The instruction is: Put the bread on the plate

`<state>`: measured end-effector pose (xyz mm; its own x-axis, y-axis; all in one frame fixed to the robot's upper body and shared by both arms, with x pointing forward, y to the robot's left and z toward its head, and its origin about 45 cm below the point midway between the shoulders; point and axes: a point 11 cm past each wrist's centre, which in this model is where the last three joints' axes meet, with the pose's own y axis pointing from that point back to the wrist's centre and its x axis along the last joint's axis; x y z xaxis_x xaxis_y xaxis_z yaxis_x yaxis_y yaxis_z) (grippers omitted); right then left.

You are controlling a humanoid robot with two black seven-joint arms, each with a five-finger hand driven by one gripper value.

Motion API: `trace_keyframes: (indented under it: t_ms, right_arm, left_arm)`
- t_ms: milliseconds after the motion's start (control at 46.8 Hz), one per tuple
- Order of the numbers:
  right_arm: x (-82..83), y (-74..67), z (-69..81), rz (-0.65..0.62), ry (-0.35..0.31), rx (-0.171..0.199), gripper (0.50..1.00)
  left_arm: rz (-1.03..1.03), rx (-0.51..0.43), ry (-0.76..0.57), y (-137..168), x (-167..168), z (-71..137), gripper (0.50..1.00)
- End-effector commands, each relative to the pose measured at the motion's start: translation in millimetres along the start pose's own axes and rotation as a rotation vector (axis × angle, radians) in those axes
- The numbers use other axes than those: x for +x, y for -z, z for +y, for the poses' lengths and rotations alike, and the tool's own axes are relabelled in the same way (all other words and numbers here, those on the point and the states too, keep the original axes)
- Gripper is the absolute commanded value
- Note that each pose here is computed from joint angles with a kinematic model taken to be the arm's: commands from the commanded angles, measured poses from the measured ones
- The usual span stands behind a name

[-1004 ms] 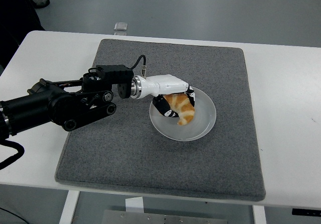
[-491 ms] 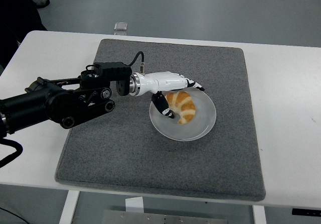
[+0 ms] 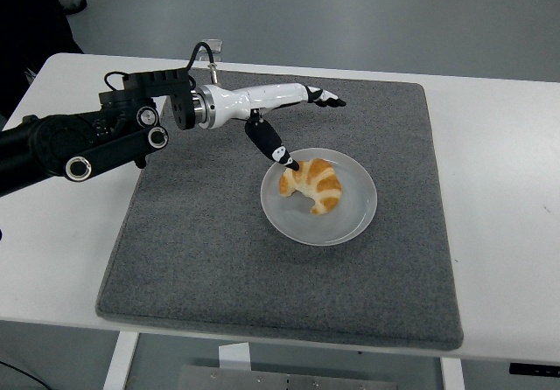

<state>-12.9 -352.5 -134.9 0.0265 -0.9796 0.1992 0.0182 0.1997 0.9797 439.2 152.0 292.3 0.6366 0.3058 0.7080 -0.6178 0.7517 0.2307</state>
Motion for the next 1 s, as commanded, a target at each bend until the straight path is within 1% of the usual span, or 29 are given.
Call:
trace_keyframes:
  t_ms: [0, 128, 192, 299, 385, 513, 577, 726, 855, 983]
  right_arm:
    - [0.0, -0.8, 0.0, 0.000, 0.000, -0.001, 0.952]
    - [0.0, 0.1, 0.0, 0.000, 0.000, 0.000, 0.952]
    - [0.0, -0.8, 0.0, 0.000, 0.000, -0.001, 0.952]
    - [0.0, -0.8, 0.0, 0.000, 0.000, -0.001, 0.952]
    - [0.0, -0.8, 0.0, 0.000, 0.000, -0.001, 0.952]
    - [0.0, -0.8, 0.0, 0.000, 0.000, -0.001, 0.952]
    - [0.0, -0.8, 0.0, 0.000, 0.000, -0.001, 0.952]
    - [0.0, 0.1, 0.0, 0.000, 0.000, 0.000, 0.952]
    - [0.0, 0.1, 0.0, 0.000, 0.000, 0.000, 0.952]
    - [0.0, -0.8, 0.0, 0.000, 0.000, -0.001, 0.952]
  left_arm:
    - [0.103, -0.008, -0.054, 2, 16, 6, 1.000]
    - [0.278, -0.024, -0.124, 9, 39, 13, 1.000]
    - [0.366, -0.040, -0.135, 12, 46, 17, 1.000]
    - [0.444, -0.030, -0.140, 26, 55, 26, 1.000]
    - [0.502, -0.044, -0.176, 30, 66, 32, 1.000]
    - [0.631, -0.072, -0.270, 45, 89, 48, 1.000]
    - [0.696, -0.087, -0.288, 51, 96, 55, 1.000]
    - [0.840, -0.125, -0.318, 68, 107, 71, 1.000]
    - [0.911, -0.121, -0.346, 83, 114, 87, 1.000]
    - [0.995, -0.117, -0.367, 95, 117, 97, 1.000]
